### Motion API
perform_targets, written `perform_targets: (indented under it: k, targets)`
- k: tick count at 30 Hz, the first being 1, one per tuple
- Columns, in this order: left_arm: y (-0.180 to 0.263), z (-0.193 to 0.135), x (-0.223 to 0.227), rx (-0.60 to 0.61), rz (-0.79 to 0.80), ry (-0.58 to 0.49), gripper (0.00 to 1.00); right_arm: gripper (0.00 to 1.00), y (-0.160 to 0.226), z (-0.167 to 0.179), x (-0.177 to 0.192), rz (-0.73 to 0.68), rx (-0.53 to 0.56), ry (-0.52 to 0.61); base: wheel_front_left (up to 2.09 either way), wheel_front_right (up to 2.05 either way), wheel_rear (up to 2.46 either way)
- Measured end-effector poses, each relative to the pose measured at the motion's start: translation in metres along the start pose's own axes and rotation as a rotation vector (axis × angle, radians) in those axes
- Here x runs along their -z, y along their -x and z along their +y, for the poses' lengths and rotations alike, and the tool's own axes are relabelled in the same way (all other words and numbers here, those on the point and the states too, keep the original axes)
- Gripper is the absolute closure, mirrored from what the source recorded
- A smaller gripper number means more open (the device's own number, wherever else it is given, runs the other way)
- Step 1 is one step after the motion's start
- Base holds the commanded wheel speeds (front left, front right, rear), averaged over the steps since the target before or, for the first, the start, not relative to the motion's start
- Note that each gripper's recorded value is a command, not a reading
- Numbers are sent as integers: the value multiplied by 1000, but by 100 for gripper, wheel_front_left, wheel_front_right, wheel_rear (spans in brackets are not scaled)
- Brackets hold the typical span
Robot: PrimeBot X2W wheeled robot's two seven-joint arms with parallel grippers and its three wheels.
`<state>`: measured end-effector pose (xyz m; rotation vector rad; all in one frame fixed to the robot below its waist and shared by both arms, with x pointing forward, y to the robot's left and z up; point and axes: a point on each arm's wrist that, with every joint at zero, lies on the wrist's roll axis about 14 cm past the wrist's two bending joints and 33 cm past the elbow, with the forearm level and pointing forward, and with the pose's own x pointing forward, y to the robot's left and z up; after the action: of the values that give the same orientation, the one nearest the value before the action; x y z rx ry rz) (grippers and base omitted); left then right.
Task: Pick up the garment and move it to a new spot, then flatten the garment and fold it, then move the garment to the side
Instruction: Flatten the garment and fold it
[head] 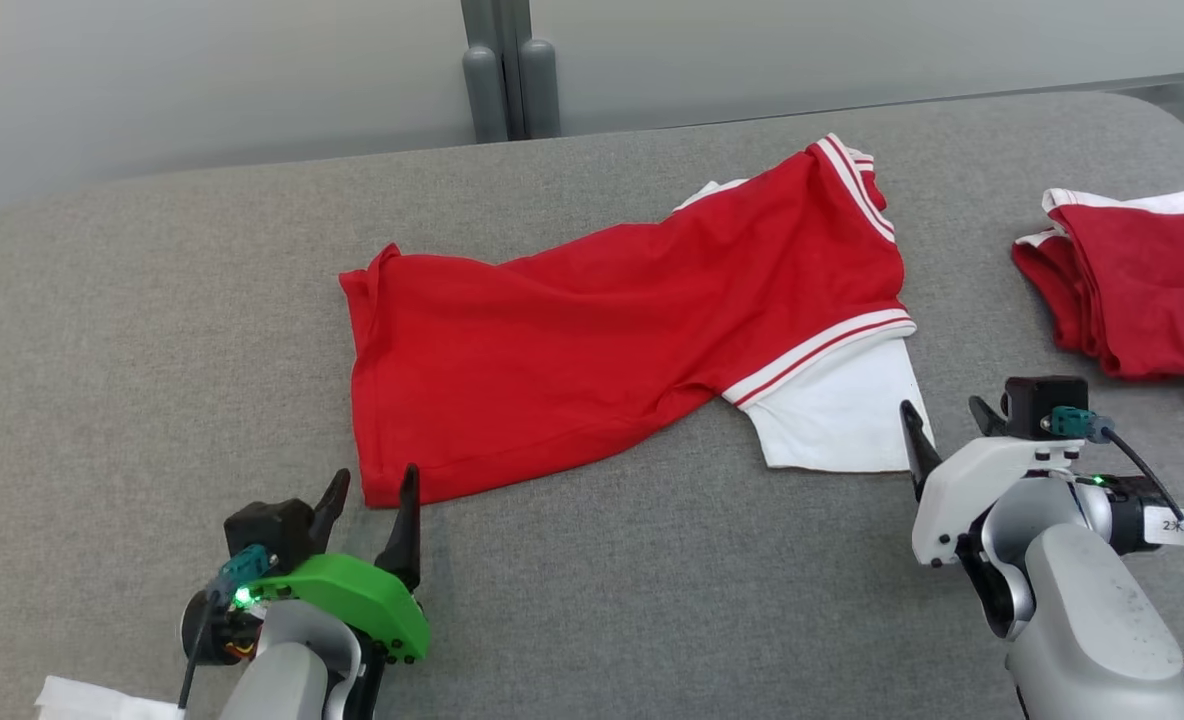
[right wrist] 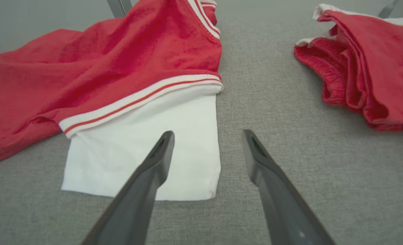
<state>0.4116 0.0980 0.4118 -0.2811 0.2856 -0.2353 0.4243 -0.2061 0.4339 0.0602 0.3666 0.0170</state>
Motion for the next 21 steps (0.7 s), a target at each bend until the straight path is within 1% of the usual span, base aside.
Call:
perform_targets:
  k: [3,8,12,17,21]
  targets:
    - [-7,3,11,-9,61,10,0,0,-6,0,17,79,10,-31,0,0,0]
    - [-17,7,15,-17,85,8,0,0,-15,-8,35,149,44,-67,0,0,0]
    - [-20,11,22,-30,108,-2,0,0,-19,-3,50,200,39,-72,0,0,0]
    - [-22,13,21,-36,104,7,0,0,-25,8,54,218,10,-70,0,0,0]
    - [-24,6,22,-15,110,15,0,0,-29,21,51,211,-25,-85,0,0,0]
